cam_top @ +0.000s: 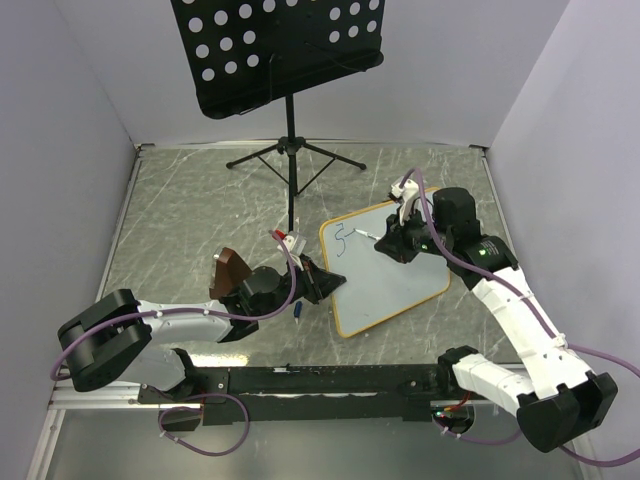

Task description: Write a sentence on the whiteboard

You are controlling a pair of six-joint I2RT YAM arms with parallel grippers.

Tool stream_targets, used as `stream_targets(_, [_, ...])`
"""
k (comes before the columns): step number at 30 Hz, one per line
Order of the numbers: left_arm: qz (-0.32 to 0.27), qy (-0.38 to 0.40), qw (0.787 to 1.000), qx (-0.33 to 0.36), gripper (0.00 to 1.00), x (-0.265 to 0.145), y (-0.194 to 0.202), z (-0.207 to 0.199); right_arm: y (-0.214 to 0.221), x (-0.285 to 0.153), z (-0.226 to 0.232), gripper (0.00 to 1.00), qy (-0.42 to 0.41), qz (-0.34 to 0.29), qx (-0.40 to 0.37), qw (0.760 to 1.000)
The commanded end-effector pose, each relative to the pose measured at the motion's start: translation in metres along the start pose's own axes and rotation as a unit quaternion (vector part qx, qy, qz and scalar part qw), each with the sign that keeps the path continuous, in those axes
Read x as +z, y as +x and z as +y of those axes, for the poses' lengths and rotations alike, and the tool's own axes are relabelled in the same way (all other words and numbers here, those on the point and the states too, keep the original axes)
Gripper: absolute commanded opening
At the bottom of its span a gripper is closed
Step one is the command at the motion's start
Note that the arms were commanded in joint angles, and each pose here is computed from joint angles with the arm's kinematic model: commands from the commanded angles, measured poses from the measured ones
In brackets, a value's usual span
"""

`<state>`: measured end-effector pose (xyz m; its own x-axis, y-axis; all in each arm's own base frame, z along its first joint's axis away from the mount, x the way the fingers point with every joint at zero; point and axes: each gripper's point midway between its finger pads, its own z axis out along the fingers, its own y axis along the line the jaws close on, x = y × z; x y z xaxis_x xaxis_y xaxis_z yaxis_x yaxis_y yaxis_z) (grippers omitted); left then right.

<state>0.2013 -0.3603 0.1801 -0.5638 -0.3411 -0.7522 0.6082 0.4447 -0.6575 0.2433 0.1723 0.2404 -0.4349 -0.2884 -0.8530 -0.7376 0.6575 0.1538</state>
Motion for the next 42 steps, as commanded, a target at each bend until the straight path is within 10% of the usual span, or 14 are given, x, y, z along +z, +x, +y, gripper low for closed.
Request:
stream_targets(1, [-0.056, 0.050, 0.997, 0.018, 0.01, 0.003, -0.032, -0.028, -0.030, -0.003, -0.002, 0.00, 0.003, -0.041, -0.013, 0.999])
stream_targets(42, [-0.057, 0.051, 0.997, 0.017, 0.01, 0.007, -0.035, -0.027, 0.020, -0.005, 0.000, 0.00, 0.005, 0.018, -0.009, 1.000])
